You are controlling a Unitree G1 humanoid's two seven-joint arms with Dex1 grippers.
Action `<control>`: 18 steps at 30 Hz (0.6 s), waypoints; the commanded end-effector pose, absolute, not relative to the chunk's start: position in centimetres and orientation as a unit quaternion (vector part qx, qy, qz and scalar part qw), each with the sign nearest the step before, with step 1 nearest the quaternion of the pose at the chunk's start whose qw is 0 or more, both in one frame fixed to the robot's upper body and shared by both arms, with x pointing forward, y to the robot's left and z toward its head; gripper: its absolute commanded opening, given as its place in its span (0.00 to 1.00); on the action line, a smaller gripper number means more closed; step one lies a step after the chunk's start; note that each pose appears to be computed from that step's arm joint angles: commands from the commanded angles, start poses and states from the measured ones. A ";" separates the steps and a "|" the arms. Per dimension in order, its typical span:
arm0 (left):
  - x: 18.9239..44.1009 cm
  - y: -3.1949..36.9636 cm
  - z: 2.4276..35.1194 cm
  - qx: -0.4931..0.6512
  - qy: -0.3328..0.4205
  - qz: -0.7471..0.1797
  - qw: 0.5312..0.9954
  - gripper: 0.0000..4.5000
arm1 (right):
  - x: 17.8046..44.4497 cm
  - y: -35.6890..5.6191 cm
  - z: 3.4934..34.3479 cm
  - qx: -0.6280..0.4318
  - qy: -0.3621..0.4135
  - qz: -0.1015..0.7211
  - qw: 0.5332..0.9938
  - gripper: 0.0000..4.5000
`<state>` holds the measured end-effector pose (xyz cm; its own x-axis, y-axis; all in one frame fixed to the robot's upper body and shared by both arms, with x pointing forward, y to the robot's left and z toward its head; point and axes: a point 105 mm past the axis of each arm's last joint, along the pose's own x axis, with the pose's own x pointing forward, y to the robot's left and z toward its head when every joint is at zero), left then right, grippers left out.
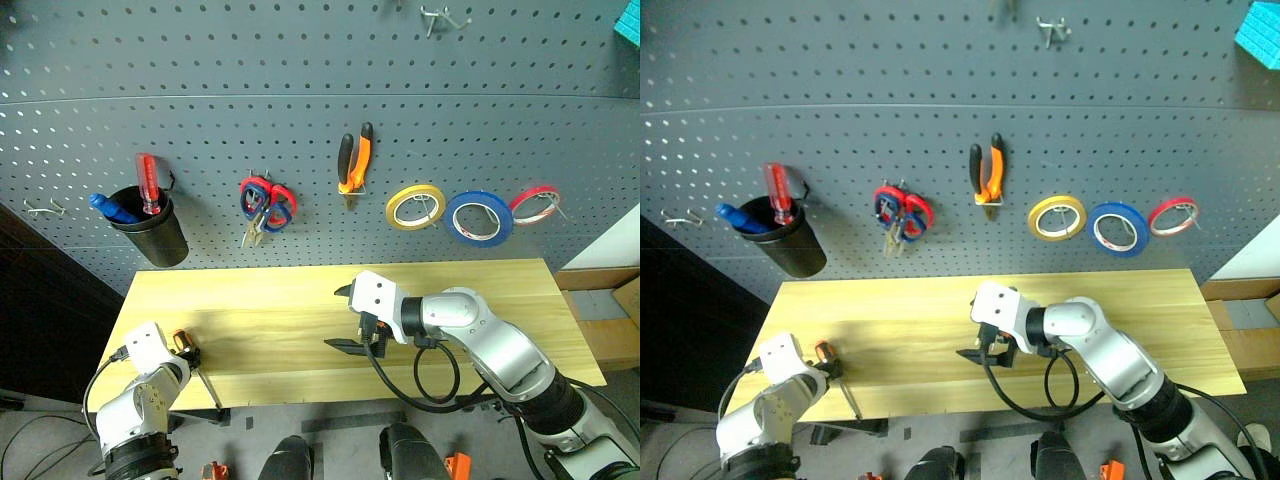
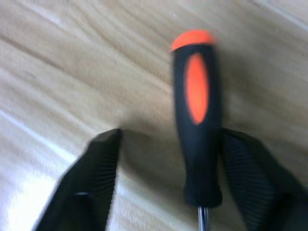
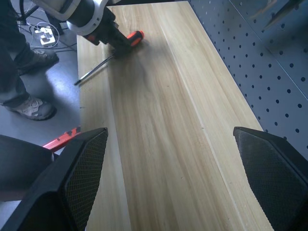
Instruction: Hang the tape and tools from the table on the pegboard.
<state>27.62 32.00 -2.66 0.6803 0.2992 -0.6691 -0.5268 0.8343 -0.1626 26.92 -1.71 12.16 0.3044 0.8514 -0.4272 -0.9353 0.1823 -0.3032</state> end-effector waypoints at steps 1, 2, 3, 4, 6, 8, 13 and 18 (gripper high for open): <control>27.9 33.0 -2.4 -0.161 0.324 0.230 0.903 0.37 | 26.7 -1.7 13.3 -0.269 0.057 0.584 0.764 1.00; 27.9 33.1 -2.5 -0.161 0.325 0.230 0.903 0.30 | 26.6 -1.7 13.2 -0.270 0.057 0.584 0.764 1.00; 27.9 33.2 -2.5 -0.161 0.326 0.227 0.903 0.24 | 26.6 -1.7 13.2 -0.270 0.058 0.584 0.764 1.00; 28.0 33.1 -2.5 -0.161 0.326 0.224 0.904 0.22 | 26.6 -1.7 13.2 -0.270 0.058 0.584 0.763 1.00; 28.0 32.8 -2.2 -0.159 0.318 0.215 0.909 0.22 | 26.6 -1.8 13.2 -0.270 0.058 0.583 0.764 1.00; 28.7 32.8 -0.4 -0.114 0.266 0.199 0.936 0.22 | 26.5 -1.8 13.2 -0.267 0.057 0.584 0.764 1.00; 29.0 28.2 6.8 0.039 0.096 0.080 0.991 0.22 | 26.5 -1.8 14.5 -0.246 0.020 0.582 0.775 1.00; 27.3 24.6 10.9 0.123 -0.002 0.027 0.992 0.22 | 26.7 -1.6 16.8 -0.226 -0.051 0.579 0.782 1.00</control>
